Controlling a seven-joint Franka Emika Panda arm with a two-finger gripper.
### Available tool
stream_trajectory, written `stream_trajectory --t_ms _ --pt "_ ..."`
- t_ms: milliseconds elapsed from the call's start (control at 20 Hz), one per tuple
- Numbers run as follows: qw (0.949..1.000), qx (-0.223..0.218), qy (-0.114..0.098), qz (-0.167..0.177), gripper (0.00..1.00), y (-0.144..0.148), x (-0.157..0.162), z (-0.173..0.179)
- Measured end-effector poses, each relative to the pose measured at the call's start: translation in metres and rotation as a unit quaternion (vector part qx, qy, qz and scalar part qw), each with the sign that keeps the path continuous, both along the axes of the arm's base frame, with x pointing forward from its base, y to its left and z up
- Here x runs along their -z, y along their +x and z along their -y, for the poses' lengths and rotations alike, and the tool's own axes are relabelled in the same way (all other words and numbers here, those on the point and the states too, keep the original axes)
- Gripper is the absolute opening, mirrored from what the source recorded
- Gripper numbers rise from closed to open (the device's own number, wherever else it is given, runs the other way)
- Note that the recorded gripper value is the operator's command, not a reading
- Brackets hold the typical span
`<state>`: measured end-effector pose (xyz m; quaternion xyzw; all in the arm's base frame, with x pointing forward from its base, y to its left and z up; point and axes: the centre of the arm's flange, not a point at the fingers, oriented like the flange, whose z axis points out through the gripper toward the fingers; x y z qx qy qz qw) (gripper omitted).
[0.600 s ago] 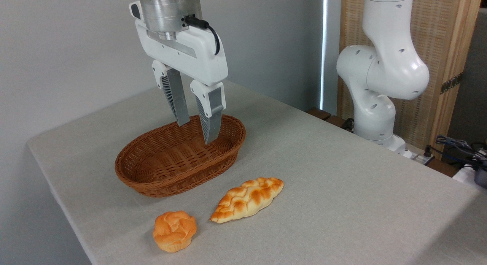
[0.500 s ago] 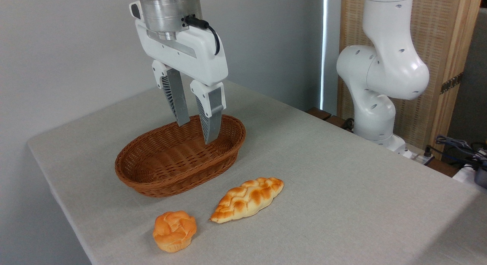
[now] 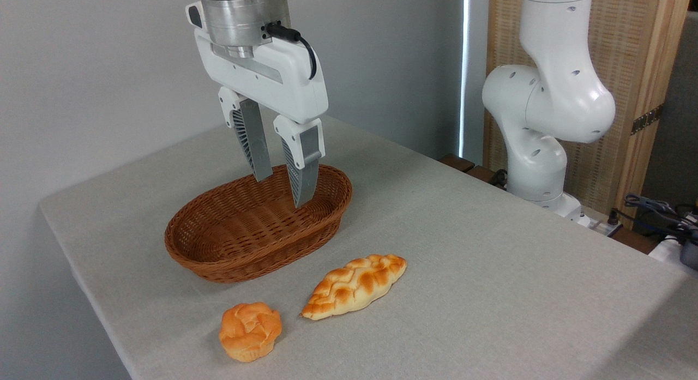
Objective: Put bread into the basket
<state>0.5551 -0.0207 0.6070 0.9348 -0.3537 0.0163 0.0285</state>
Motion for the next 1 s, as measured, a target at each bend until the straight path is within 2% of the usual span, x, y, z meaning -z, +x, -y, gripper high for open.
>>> stream_trajectory --t_ms 1000 --pt "1.0 0.0 0.0 -0.003 1.0 0.0008 0.0025 0.0"
